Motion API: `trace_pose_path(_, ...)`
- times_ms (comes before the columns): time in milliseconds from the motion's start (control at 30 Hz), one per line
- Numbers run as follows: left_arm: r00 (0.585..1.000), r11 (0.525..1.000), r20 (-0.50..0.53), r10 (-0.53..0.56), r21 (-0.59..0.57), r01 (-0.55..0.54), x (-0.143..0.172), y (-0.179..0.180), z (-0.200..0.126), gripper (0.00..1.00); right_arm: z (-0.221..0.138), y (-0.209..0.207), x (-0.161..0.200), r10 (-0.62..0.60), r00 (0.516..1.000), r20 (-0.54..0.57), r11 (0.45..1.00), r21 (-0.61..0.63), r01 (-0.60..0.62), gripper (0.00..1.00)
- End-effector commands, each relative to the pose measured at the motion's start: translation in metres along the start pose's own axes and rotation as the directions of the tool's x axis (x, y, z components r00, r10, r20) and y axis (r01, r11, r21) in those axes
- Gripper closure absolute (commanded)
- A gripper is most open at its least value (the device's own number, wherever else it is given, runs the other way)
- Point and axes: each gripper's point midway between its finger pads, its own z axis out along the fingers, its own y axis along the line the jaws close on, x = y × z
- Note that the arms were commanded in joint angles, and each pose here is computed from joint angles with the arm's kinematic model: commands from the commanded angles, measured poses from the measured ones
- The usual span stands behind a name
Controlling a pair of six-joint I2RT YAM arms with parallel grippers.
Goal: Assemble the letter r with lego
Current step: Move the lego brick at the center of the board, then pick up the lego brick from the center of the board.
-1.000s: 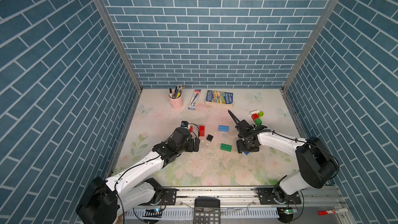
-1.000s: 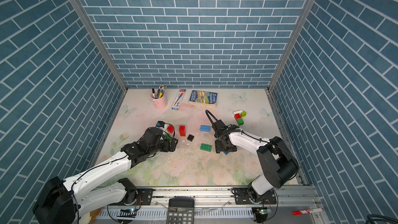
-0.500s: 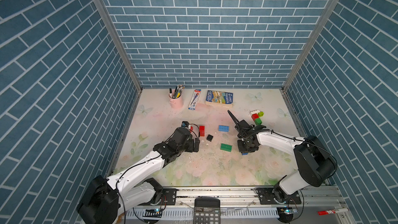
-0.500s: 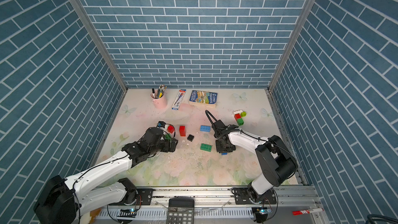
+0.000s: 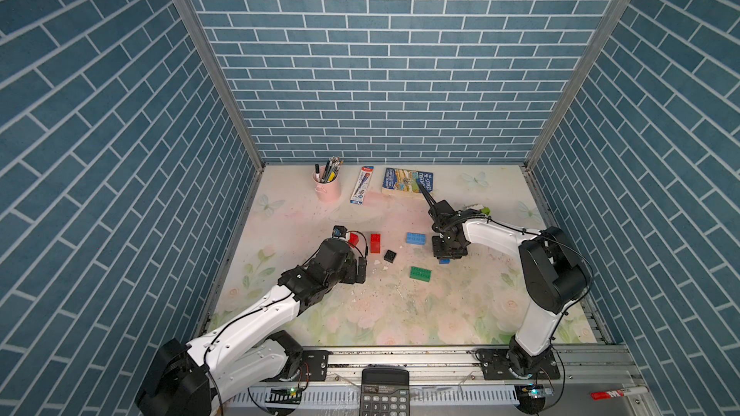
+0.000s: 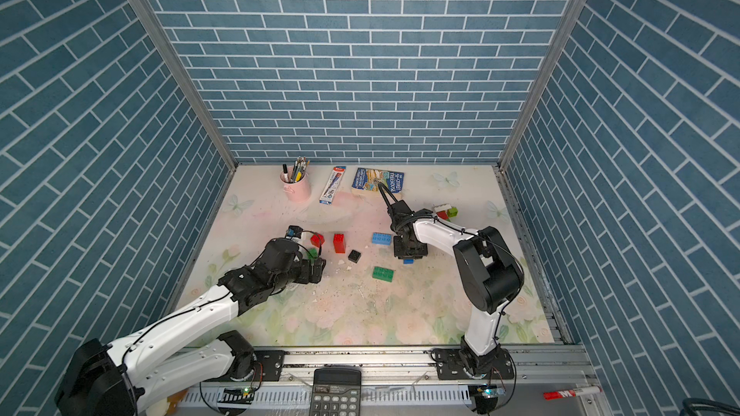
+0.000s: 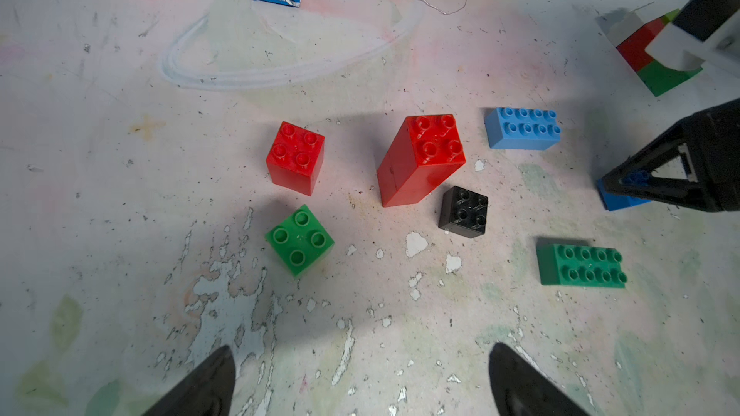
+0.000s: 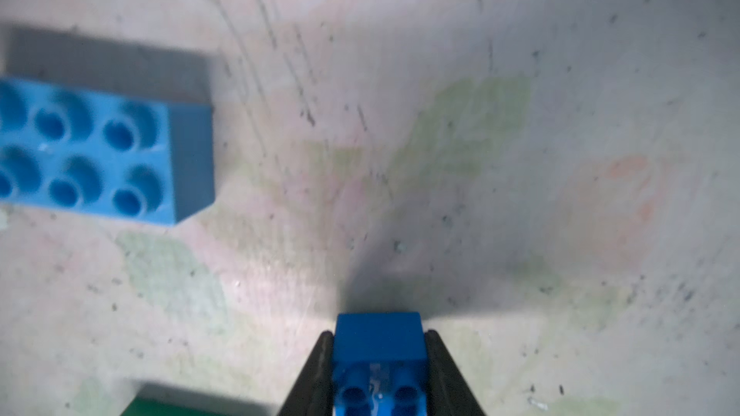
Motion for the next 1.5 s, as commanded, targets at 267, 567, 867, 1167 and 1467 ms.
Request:
trace_pose_path(267,1.000,0.997,-0.002,0.022,-0.073,-0.022,-0.001,0.014,-0.004,0.00,-0.003,0.006,-0.027,-0.015,1.000,-0.015,1.000,-0.017,0.015,0.56)
trace_pose_path(567,1.000,0.997,0.004,0.022,-0.068,-0.022,-0.003,0.012,-0.003,0.00,-0.032,0.011,-0.045,0.044,0.999,0.030,0.999,-0.018,-0.044,0.37)
trace_pose_path(867,0.999,0.998,0.033,-0.007,-0.062,0.009,-0.001,0.016,-0.007,0.00,-0.031,0.052,-0.053,0.144,0.989,0.034,0.987,-0.079,-0.141,0.31)
trace_pose_path(1167,0.999,0.998,0.044,-0.027,-0.055,0.030,0.008,0.021,-0.012,0.00,-0.013,0.069,-0.057,0.201,0.980,0.004,0.977,-0.069,-0.200,0.11)
trace_pose_path(1467,0.998,0.998,0.053,-0.028,-0.059,0.031,0.010,0.023,-0.014,0.00,-0.011,0.082,-0.062,0.177,0.984,0.014,0.983,-0.049,-0.177,0.14)
